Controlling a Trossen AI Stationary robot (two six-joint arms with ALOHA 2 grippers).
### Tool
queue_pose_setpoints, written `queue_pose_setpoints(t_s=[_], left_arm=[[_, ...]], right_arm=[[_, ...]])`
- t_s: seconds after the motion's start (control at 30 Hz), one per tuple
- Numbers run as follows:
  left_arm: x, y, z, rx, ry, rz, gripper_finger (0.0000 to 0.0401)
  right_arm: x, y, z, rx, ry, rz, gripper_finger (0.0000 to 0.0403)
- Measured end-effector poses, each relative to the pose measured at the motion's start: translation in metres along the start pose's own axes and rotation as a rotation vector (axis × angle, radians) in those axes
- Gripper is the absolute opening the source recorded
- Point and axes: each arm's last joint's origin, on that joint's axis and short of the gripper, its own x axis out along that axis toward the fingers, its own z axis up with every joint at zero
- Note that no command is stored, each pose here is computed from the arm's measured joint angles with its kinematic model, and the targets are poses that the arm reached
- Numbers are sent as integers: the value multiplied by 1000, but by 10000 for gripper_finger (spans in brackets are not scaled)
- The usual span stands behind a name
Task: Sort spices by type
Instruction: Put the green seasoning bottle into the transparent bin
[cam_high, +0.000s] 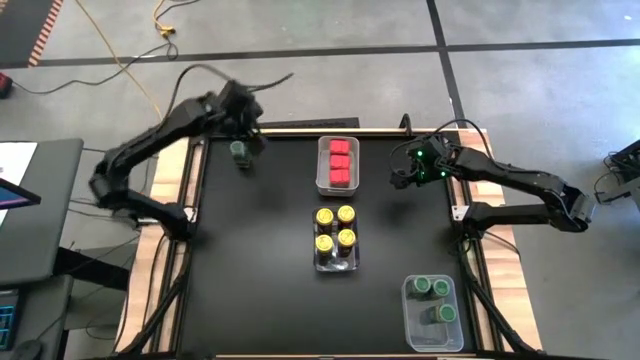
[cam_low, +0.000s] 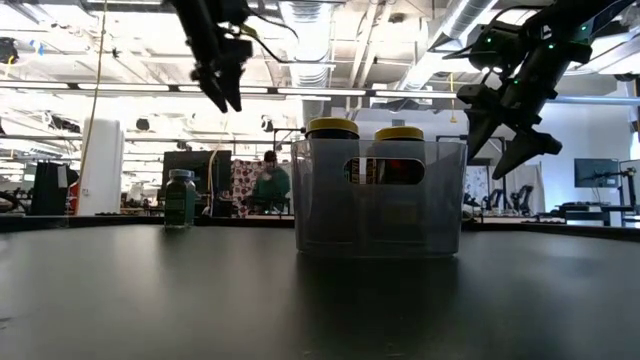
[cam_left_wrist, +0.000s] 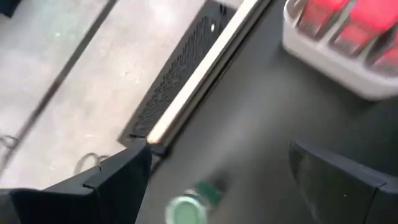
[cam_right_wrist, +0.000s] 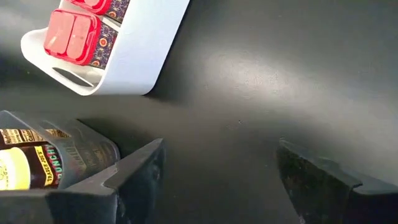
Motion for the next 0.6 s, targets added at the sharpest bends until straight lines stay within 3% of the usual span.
queue_pose_setpoints(t_s=[0.23,0.43,0.6], left_arm=[[42,11,19,353,267,-74,359],[77,21,1,315,355,-200,359],[93,38,-17,258,400,-218,359]], right_arm=[[0,0,0,-12,-3,-4,326],[0,0,0,-14,-3,-5,326],[0,0,0,-24,-1,-7,326]])
